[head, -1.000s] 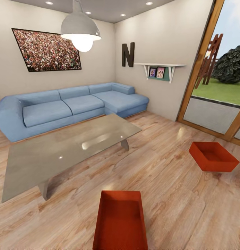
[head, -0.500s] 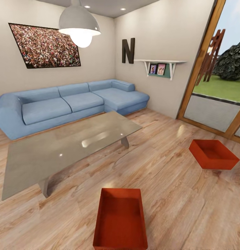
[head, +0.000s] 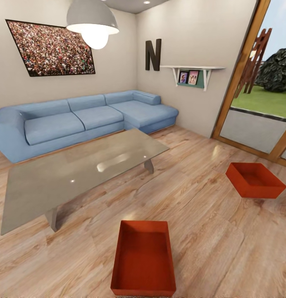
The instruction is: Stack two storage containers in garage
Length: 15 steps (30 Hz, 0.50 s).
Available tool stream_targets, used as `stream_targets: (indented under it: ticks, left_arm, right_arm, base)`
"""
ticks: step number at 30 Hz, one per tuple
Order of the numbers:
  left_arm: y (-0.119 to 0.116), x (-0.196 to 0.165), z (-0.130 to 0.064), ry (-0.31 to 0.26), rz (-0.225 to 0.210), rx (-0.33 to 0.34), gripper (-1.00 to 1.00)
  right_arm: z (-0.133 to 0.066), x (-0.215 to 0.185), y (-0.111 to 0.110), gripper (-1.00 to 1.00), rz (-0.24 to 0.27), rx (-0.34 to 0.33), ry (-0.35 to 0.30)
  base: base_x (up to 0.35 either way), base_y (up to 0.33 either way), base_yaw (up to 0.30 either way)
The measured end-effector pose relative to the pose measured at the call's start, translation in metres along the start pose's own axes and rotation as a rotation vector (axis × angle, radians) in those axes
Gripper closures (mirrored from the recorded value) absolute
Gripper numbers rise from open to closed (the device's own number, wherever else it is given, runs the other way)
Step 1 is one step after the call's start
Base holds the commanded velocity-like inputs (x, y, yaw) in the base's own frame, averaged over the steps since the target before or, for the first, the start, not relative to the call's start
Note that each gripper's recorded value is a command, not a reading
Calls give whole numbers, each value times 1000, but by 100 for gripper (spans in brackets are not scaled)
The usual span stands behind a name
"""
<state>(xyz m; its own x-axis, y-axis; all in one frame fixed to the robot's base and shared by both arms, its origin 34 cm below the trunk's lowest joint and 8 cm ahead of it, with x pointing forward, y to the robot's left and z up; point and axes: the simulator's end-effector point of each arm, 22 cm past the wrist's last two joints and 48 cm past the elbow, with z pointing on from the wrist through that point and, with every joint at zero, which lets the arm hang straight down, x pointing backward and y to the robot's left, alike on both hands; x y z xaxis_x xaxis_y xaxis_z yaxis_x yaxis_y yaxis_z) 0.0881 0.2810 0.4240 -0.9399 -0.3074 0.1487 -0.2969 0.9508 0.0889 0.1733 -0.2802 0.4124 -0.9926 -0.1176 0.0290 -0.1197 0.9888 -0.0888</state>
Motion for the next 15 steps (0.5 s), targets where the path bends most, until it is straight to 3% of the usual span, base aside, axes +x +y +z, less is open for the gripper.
stream_targets:
  ticks: [15]
  left_arm:
    - [2,8,27,26,-3,-9,-100]
  right_arm:
    - [28,10,4,-100,-2,-4,23]
  base:
    - [0,0,0]
